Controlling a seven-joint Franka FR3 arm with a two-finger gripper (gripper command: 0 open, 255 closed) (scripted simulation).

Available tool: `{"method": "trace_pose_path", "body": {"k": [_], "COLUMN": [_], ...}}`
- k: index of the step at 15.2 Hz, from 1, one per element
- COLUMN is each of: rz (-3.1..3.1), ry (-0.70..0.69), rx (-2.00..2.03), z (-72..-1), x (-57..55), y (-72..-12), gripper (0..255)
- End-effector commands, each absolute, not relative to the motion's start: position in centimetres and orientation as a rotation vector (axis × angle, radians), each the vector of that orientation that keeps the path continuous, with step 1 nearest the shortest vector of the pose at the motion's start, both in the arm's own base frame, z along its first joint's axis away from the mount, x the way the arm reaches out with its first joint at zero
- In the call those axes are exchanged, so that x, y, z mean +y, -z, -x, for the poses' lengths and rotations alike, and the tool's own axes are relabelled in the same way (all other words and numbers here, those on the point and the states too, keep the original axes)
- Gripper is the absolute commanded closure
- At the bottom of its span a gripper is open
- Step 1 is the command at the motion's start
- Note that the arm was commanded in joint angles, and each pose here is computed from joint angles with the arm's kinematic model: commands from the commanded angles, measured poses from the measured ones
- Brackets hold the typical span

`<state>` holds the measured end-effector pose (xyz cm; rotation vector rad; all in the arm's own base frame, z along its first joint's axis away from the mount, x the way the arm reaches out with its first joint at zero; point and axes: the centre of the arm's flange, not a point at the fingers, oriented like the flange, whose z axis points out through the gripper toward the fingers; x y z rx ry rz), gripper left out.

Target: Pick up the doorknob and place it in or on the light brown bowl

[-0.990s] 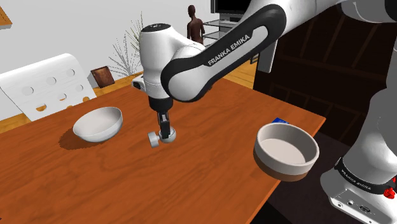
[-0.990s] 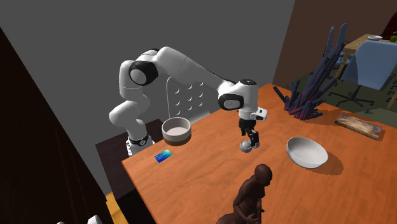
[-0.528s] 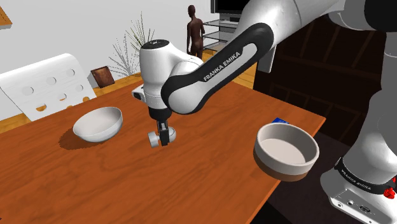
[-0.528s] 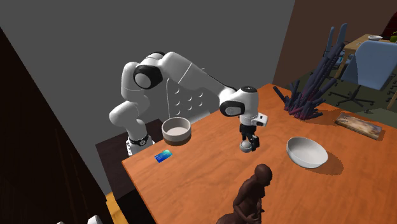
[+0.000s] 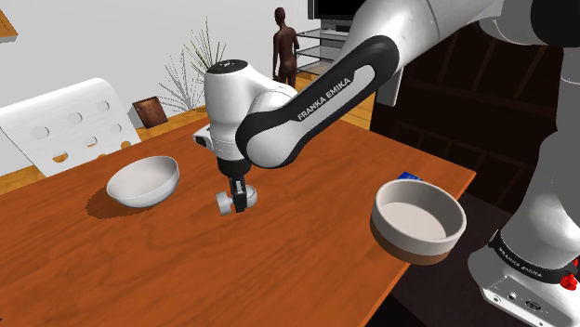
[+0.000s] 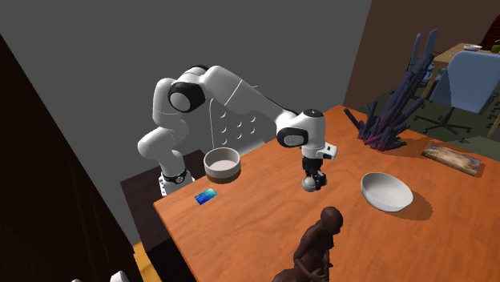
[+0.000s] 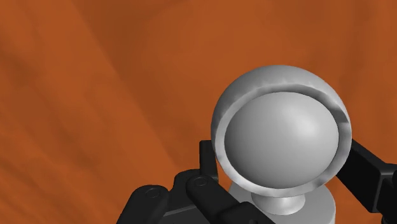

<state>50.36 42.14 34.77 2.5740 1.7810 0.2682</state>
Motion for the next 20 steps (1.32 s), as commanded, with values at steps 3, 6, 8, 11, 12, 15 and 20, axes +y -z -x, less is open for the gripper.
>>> {"method": "trace_pose_path", "body": {"k": [3, 6, 8, 11, 12, 15, 20], "rz": [-2.574, -2.574, -2.574, -2.574, -2.574, -2.574, -2.574], "ry": [-0.268, -0.268, -0.268, -0.268, -0.268, -0.268, -0.268], "rx": [1.781, 1.781, 1.781, 1.781, 1.781, 1.781, 1.781], "z": [-50.4, -50.4, -50.4, -50.4, -50.4, -50.4, -50.4], "x": [42.1, 42.1, 42.1, 42.1, 42.1, 42.1, 42.1], "y": [-34.8, -34.8, -34.8, -35.8, -36.3, -37.9, -40.6], "gripper": [255, 255, 255, 255, 255, 255, 255]}}
